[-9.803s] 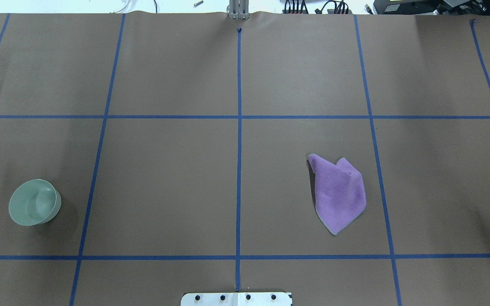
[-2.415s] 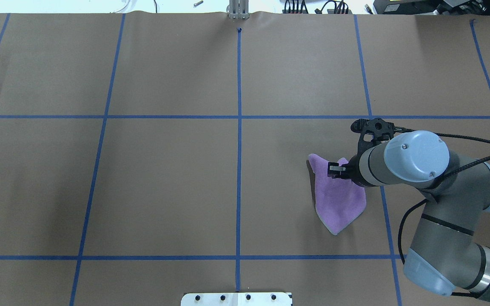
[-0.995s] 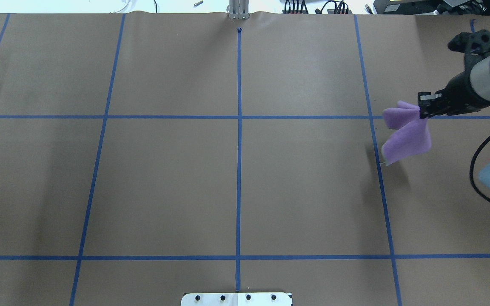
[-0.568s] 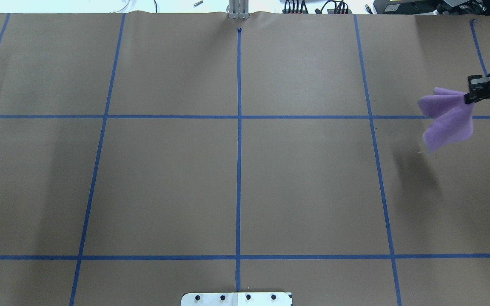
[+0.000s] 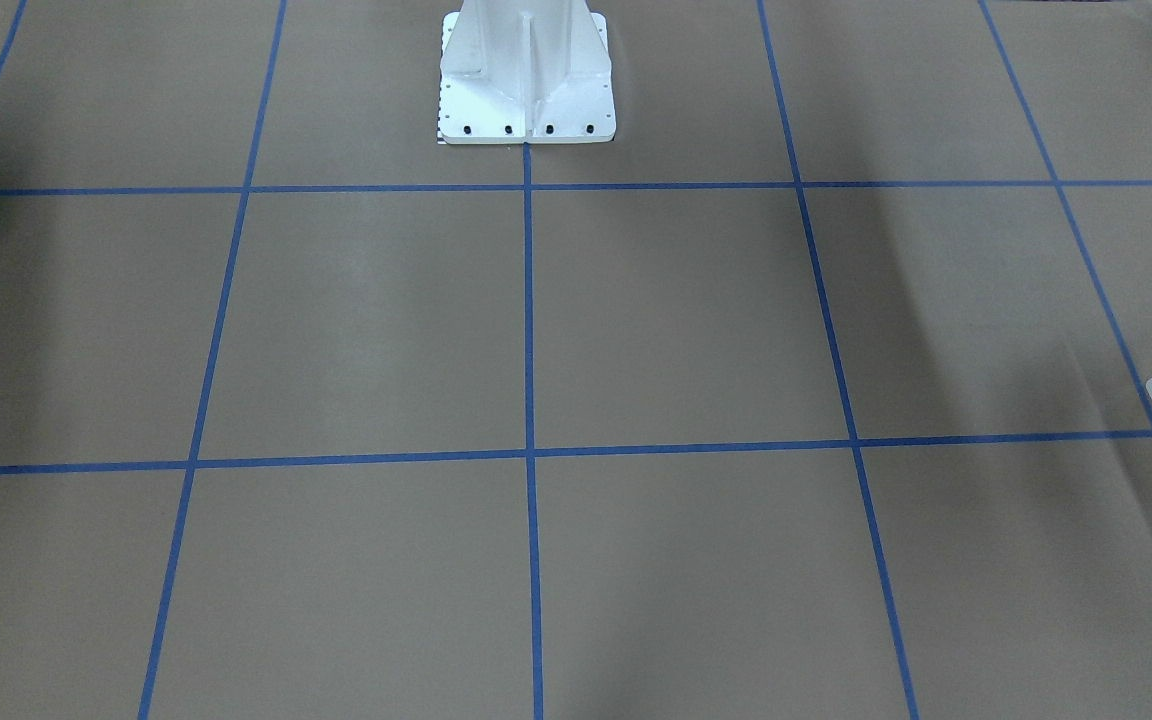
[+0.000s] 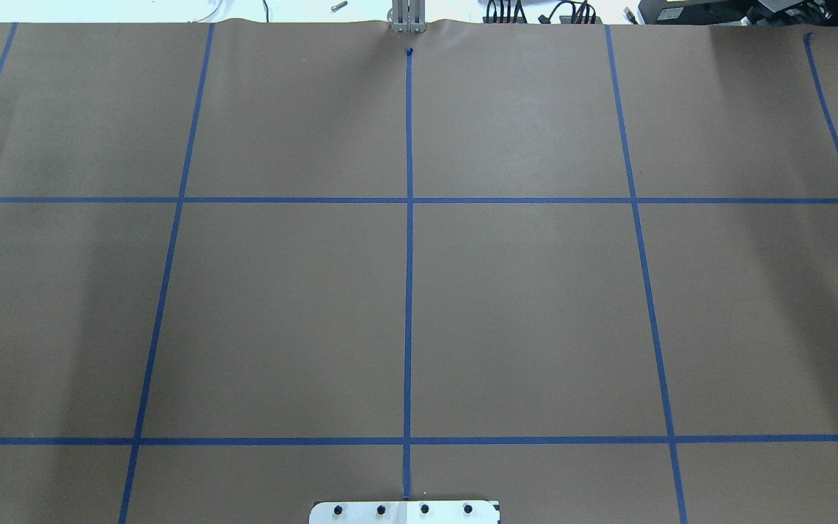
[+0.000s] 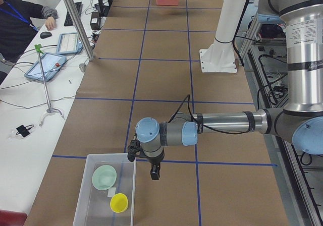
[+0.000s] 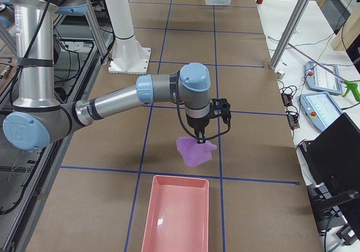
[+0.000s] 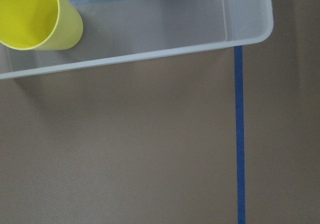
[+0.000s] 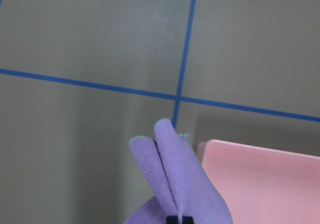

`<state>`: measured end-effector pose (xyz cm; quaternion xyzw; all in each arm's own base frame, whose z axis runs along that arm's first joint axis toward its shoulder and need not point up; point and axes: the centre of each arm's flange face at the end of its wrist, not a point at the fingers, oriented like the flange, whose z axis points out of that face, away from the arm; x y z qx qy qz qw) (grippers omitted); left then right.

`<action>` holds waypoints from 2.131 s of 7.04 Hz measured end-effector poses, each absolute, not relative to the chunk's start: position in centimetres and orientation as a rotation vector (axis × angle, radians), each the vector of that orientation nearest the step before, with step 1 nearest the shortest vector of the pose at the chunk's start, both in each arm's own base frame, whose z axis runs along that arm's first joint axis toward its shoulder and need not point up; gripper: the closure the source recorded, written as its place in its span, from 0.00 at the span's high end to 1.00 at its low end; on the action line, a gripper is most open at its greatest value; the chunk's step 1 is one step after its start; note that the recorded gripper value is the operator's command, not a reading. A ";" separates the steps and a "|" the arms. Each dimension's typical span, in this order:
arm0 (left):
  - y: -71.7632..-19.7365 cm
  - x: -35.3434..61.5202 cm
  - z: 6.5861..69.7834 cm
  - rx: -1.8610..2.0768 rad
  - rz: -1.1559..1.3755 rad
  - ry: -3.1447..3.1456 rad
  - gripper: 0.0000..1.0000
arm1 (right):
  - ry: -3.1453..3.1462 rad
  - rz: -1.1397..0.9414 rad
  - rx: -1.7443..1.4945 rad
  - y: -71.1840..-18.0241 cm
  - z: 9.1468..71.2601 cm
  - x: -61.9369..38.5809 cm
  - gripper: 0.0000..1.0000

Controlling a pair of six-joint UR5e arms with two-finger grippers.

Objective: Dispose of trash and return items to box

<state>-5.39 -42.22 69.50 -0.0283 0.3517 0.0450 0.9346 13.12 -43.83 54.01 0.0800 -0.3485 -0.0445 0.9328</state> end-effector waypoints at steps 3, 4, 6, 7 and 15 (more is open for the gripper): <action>-42.4 -5.4 69.0 -0.044 0.098 0.720 0.99 | -0.753 -0.102 0.067 -40.6 66.6 18.9 0.00; -42.5 -5.4 68.9 -0.042 0.099 0.721 0.99 | -0.756 -0.083 0.046 -39.9 69.6 19.0 0.00; -42.5 -5.4 68.8 -0.039 0.101 0.721 0.99 | -0.747 -0.017 0.030 -39.3 73.5 17.9 0.00; -42.6 -5.4 68.7 -0.037 0.101 0.722 0.99 | -0.742 0.010 0.020 -39.4 74.5 16.8 0.00; -42.5 -5.3 68.3 -0.032 0.100 0.741 0.99 | -0.769 0.039 0.124 -44.1 65.0 9.9 1.00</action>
